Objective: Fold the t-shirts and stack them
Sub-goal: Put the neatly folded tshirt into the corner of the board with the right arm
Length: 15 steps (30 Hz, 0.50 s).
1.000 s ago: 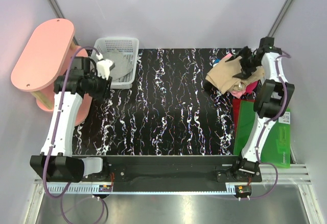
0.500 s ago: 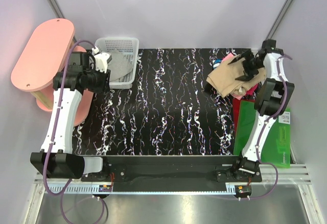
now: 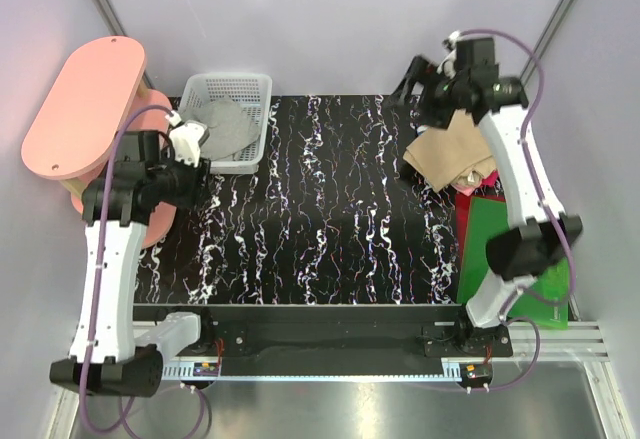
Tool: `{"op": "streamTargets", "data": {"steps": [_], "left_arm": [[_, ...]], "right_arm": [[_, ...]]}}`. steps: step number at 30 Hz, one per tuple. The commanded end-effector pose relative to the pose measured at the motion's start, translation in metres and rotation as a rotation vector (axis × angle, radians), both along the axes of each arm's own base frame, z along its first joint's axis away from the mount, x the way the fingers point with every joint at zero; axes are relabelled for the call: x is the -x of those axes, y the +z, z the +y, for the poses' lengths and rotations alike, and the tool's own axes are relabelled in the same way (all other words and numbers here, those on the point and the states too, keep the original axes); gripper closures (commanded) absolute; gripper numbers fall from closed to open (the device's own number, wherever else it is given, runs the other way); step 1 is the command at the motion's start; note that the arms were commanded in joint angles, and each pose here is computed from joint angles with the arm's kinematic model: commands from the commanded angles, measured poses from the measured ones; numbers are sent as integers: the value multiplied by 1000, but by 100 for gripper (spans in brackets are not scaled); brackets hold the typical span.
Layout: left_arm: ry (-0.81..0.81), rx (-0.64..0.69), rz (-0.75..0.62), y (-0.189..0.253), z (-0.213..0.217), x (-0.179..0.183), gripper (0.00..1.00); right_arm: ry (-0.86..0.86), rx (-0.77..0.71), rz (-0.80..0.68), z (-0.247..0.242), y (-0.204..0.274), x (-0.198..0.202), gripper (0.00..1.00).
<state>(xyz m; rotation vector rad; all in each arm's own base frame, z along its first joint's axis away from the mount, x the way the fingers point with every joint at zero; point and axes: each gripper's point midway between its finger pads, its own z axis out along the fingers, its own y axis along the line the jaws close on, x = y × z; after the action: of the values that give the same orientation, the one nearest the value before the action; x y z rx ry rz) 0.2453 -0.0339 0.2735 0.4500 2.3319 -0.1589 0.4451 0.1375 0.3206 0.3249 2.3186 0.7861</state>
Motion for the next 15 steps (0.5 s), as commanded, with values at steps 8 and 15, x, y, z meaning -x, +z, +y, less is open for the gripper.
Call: {"op": "streamTargets", "data": {"steps": [8,15], "left_arm": [[-5,40,-29,0,-6,23,23],[0,33,-112,8,-4,31,20]], "right_arm": [[120,58,-149,26,-18,143,0],[203,10,-160,37,-20,185,0]]}}
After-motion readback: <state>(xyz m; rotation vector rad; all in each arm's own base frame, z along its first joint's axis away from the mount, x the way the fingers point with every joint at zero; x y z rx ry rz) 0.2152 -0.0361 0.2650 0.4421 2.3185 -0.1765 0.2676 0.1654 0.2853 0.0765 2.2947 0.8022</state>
